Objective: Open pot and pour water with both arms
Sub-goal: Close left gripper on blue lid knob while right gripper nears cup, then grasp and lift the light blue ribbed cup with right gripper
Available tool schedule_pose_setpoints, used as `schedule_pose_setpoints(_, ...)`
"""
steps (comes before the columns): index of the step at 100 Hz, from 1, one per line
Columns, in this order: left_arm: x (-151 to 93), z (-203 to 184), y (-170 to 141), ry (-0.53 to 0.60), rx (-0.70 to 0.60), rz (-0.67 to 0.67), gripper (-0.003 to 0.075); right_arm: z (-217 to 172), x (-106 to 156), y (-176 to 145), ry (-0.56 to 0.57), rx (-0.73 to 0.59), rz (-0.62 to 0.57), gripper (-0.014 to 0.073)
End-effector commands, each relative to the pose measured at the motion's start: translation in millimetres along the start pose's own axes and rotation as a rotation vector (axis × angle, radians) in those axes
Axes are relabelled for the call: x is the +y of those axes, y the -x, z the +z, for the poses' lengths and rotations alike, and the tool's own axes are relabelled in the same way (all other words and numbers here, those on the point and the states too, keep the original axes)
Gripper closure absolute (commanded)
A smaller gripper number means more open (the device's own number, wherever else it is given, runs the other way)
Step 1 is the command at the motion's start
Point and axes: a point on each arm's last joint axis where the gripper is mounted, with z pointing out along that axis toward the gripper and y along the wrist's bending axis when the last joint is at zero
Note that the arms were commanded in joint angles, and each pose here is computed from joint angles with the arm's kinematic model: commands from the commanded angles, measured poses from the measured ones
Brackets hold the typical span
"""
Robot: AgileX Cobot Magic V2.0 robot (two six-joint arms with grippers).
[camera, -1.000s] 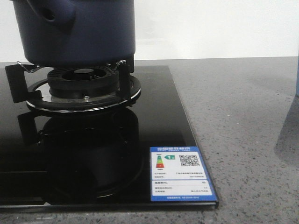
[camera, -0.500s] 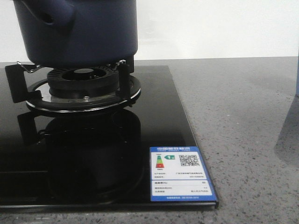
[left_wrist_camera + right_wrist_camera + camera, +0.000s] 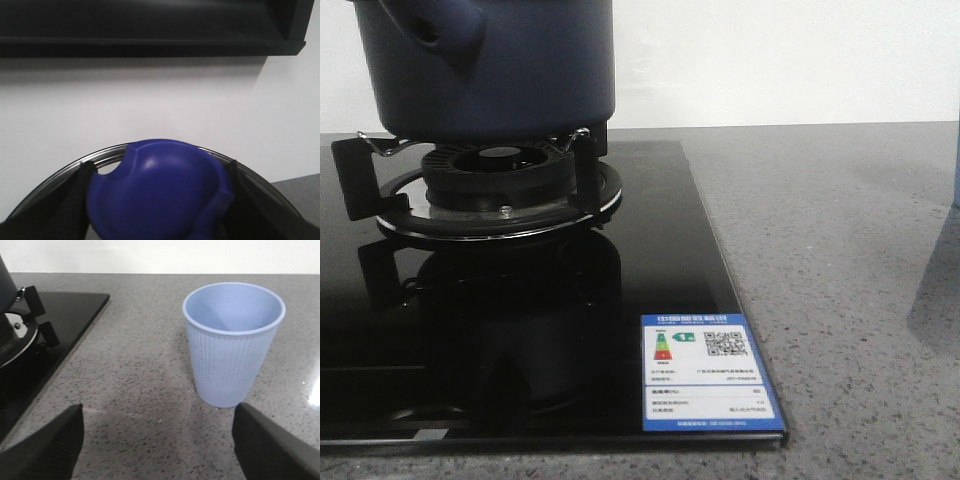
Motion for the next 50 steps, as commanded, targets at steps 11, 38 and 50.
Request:
schedule_pose_setpoints(11, 15.3, -26.7, 35.1, 0.086, -0.161, 0.039, 0.0379, 9.1, -6.1, 9.2, -0.06, -0.193, -0.078, 0.005)
schedule_pose_setpoints(38, 23.1, -35.4, 38.4, 0.127, -0.161, 0.047, 0.0379, 41.7, -10.1, 2.6, -0.076, -0.088, -0.094, 0.005)
schedule_pose_setpoints(50, 22.8, -37.0, 39.2, 0.126, -0.164, 0.048, 0.0379, 52.6, -11.3, 1.6, -0.081, -0.081, -0.096, 0.005)
